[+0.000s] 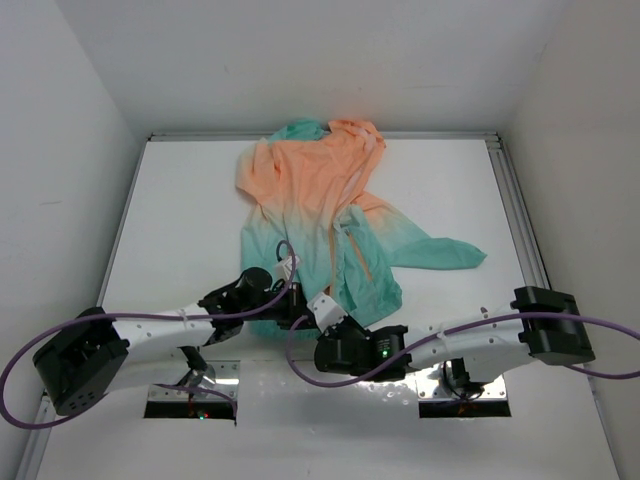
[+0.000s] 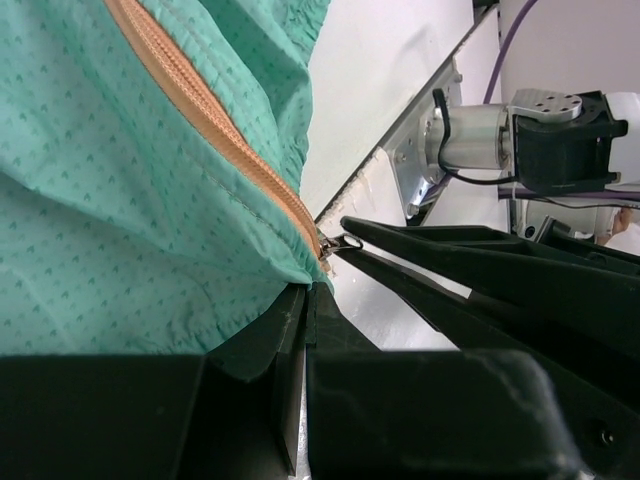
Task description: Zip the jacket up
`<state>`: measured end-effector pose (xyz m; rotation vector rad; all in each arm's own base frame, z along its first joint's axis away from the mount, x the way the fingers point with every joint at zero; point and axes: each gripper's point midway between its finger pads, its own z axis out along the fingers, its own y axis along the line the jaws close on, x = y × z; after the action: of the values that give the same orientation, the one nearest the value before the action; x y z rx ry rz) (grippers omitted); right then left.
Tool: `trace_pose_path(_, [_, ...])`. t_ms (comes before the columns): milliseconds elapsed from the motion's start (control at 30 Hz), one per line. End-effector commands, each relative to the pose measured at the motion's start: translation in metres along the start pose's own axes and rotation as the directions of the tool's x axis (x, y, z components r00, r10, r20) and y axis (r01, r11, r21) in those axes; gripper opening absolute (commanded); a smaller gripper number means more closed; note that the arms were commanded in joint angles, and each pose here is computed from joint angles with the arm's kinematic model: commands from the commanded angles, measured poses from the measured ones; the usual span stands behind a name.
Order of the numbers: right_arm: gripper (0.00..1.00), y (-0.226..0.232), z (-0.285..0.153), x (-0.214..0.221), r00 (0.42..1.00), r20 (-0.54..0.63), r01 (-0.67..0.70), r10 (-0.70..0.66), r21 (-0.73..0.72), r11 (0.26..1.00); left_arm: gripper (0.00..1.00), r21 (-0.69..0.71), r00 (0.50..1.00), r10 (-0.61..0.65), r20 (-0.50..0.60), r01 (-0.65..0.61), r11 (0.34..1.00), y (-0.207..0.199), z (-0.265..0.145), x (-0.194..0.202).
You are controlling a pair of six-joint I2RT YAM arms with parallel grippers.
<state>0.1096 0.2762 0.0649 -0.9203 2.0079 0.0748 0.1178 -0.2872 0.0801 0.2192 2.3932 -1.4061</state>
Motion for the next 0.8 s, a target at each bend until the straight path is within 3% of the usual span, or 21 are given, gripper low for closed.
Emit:
trace_pose_path(0, [0.12, 0.100, -0.084, 0.006, 0.962, 0.204, 0.234, -0.181, -0.276, 0.932, 0.00, 0.047, 1.000, 0.015, 0.025, -0.017, 0.999, -0.009, -0.003, -0.006])
trace_pose_path(167, [0.18, 0.100, -0.083, 0.004, 0.961, 0.212, 0.231, -0.176, -0.270, 0.935, 0.00, 0.046, 1.000, 0.012, 0.024, -0.013, 0.999, -0.007, -0.004, -0.004])
trace_pose_path(767, [0.19, 0.105, -0.080, 0.015, 0.964, 0.213, 0.224, -0.161, -0.315, 0.922, 0.00, 0.052, 1.000, 0.006, 0.028, -0.007, 0.999, -0.006, -0.005, -0.003])
